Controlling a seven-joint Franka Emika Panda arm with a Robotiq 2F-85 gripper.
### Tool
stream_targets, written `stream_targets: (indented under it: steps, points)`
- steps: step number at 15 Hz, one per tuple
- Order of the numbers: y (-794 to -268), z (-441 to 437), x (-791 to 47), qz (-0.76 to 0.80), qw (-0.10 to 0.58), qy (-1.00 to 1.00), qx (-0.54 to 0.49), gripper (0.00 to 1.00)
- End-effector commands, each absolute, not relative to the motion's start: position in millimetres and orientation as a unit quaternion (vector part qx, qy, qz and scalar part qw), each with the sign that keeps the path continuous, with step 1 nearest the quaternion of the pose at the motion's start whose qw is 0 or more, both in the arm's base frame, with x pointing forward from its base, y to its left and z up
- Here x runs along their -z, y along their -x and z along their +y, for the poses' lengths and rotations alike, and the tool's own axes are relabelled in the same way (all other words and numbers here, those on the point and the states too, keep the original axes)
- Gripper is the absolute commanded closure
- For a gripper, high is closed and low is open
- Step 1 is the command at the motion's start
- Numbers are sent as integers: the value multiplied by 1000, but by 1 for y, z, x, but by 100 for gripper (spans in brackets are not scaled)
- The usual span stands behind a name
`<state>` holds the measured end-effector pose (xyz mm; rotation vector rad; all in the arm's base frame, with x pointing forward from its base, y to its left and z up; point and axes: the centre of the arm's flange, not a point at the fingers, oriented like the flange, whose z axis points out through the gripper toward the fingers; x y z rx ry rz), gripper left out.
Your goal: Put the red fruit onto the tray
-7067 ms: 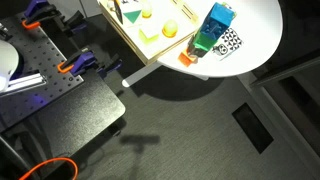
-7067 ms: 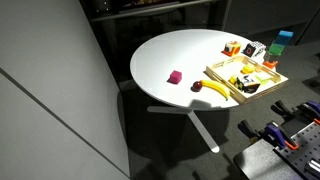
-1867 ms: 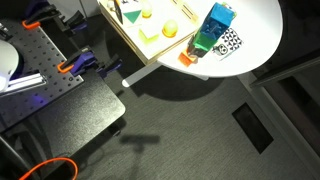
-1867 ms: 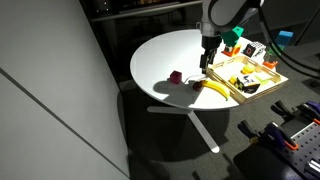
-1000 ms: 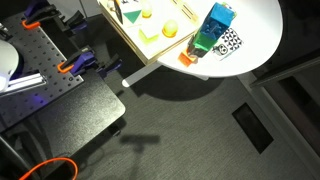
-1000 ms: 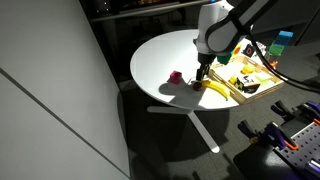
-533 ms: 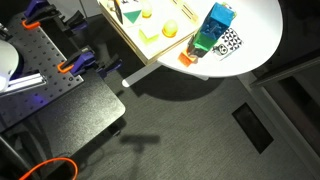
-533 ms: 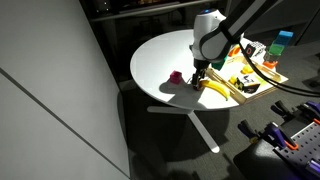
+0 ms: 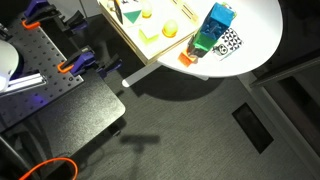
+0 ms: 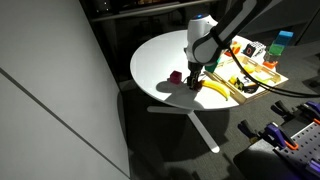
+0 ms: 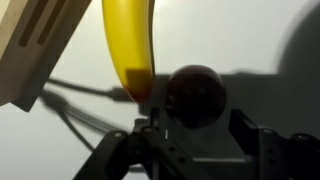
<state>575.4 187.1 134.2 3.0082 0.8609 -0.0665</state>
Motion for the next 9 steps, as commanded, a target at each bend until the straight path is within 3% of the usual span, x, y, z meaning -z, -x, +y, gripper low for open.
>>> stream_targets:
  steps: [1,6,9]
  points:
    - [-585,188,-140,269,20,-963,24,58]
    - [-590,176,-159,255,28,-966,26,97]
    - [-593,171,-168,250,32,-967,25,100]
